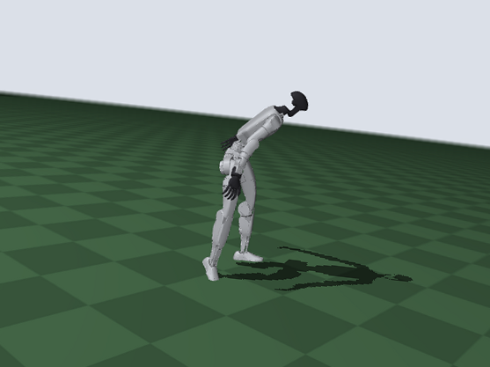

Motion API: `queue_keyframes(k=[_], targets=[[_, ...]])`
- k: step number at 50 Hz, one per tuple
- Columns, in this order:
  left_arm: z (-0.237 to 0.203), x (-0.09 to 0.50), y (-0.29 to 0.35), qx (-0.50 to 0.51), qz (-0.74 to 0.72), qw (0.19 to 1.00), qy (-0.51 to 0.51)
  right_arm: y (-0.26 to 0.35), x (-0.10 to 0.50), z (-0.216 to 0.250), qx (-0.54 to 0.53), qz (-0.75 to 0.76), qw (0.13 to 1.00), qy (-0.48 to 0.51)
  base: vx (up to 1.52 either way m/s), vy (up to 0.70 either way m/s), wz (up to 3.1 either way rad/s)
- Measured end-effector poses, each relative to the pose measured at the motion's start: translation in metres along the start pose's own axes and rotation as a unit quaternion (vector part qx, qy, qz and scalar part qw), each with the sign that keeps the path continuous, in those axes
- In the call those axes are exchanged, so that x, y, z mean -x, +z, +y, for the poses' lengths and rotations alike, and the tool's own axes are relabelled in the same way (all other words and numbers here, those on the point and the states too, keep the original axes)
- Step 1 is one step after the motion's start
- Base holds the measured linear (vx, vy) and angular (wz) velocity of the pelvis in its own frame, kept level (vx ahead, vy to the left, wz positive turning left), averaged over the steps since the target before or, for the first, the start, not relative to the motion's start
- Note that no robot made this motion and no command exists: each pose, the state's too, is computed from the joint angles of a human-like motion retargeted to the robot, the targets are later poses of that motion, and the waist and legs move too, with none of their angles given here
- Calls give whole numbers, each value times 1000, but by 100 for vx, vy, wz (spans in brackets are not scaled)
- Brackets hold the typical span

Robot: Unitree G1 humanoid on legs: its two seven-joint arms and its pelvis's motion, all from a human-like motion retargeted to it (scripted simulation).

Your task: Upper body actions

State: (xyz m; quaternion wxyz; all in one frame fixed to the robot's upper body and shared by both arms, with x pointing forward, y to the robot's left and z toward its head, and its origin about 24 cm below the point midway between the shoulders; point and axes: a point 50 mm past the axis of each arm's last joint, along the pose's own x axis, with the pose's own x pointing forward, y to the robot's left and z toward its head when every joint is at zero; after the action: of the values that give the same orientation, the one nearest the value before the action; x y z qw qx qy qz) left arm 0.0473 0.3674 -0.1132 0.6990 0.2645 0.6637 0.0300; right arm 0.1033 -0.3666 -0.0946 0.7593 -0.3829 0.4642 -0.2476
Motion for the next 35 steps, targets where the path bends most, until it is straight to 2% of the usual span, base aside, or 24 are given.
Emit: queue_keyframes(k=[4, 10, 15, 20, 24, 29, 35], targets=[[-8, 0, -17, 83, 10, 996, 4, 23, 16, 42, -21, -52, 995, 77, 28, 66, -192], [-26, -3, -4, 169, -16, 985, 5, 36, 27, 68, -17, -81, 988, 133, 40, 49, -77], [-39, -5, 6, 154, -23, 988, 4, -13, 51, 94, 27, -12, 985, 168, 46, 7, -28], [-68, -5, 11, 141, -37, 988, -47, -61, 84, 117, 65, 67, 970, 225, 13, -8, -44], [-127, -1, 19, 164, -40, 978, -121, -94, 106, 122, 118, 170, 938, 277, -2, -3, 15], [-163, 7, 29, 173, -57, 972, -148, -82, 105, 129, 80, 175, 944, 267, -7, -13, 32], [-167, 9, 42, 180, -75, 973, -122, -43, 96, 143, 33, 107, 948, 298, -16, -22, 29]])
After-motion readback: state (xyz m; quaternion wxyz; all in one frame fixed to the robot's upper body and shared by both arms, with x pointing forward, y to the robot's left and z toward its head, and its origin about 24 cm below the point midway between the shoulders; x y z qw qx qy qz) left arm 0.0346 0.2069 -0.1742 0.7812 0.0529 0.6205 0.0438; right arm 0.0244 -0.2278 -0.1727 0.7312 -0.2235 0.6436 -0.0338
